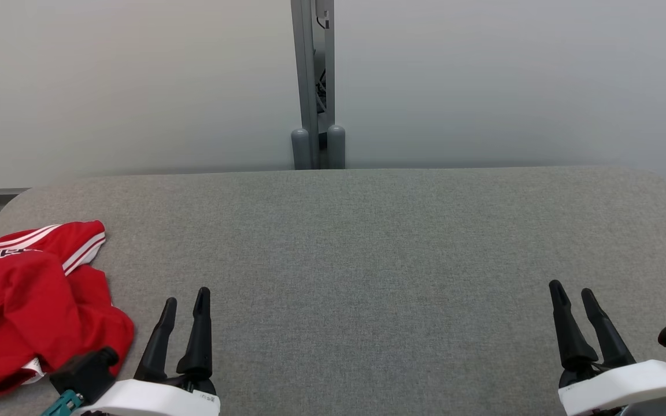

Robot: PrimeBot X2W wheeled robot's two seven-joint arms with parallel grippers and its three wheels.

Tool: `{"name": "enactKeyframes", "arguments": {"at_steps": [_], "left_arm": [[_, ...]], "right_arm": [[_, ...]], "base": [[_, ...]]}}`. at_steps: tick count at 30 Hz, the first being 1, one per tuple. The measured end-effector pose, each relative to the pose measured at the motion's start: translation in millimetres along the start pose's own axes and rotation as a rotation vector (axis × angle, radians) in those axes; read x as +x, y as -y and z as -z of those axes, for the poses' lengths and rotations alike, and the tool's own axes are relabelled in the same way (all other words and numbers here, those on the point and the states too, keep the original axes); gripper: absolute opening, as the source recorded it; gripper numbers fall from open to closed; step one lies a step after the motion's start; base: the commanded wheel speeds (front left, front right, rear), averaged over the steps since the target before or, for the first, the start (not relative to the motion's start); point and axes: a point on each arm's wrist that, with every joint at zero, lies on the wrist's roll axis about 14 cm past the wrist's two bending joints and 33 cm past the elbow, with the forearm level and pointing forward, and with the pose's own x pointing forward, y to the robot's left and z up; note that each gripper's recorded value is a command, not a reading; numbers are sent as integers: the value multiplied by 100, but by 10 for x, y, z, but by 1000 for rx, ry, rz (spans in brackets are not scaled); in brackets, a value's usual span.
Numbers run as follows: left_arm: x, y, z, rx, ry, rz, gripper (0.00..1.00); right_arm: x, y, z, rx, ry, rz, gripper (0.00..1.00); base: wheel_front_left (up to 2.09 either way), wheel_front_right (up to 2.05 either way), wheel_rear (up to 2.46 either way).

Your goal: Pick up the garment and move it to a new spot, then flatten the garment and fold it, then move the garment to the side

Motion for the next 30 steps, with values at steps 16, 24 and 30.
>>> {"name": "enactKeyframes", "arguments": {"at_steps": [16, 24, 30], "left_arm": [[-45, 170, -64, 176, 40, 51, 100], [-80, 228, -59, 259, 49, 73, 100], [-111, 270, -52, 326, 56, 92, 100]], "right_arm": [[-108, -65, -5, -148, 32, -23, 100], [-144, -126, 35, -216, 32, -47, 100], [-170, -189, 67, -268, 33, -72, 100]], "base": [[0, 0, 0], [0, 0, 0], [0, 0, 0]]}}
